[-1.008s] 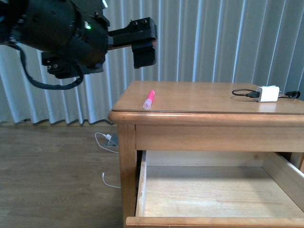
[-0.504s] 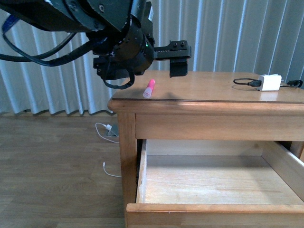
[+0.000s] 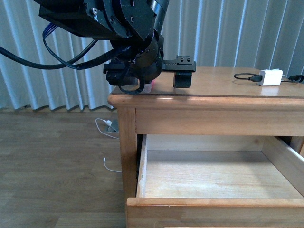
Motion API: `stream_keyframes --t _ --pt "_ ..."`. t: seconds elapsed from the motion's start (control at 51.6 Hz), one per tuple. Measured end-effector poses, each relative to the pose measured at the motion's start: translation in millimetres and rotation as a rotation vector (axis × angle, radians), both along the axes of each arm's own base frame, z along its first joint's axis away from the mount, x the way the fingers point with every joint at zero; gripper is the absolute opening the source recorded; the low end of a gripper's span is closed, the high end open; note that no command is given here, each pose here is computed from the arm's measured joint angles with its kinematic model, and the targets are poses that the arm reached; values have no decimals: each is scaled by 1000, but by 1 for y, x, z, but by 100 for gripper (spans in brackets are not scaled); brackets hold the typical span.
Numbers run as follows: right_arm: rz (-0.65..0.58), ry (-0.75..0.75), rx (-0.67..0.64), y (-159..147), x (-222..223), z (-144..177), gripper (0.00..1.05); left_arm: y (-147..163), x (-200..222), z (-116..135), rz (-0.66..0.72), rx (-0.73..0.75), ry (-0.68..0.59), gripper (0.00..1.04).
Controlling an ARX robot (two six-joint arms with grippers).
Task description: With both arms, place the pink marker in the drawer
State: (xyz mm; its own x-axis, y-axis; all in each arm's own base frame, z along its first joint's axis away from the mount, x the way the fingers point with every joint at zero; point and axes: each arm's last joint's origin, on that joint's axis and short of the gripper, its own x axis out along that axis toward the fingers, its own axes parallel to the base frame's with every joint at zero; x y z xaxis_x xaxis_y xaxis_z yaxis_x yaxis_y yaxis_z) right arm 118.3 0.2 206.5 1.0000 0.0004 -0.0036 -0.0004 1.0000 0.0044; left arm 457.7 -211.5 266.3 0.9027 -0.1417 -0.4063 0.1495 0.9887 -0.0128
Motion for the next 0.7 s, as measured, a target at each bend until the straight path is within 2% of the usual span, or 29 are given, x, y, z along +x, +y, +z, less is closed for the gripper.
stream_keyframes --t 0.136,0.407,0.543,0.601,0.698 --pt "0 0 0 0 0 0 96 0 0 0 -9 8 10 96" --pt "0 0 0 0 0 0 96 5 0 0 -17 68 6 38" --pt "0 0 0 0 0 0 96 11 -4 0 -24 73 1 19" --pt "0 0 0 0 0 0 96 14 -6 1 -32 69 -4 15" --pt "0 0 0 0 0 0 96 20 -11 2 -51 66 -10 15"
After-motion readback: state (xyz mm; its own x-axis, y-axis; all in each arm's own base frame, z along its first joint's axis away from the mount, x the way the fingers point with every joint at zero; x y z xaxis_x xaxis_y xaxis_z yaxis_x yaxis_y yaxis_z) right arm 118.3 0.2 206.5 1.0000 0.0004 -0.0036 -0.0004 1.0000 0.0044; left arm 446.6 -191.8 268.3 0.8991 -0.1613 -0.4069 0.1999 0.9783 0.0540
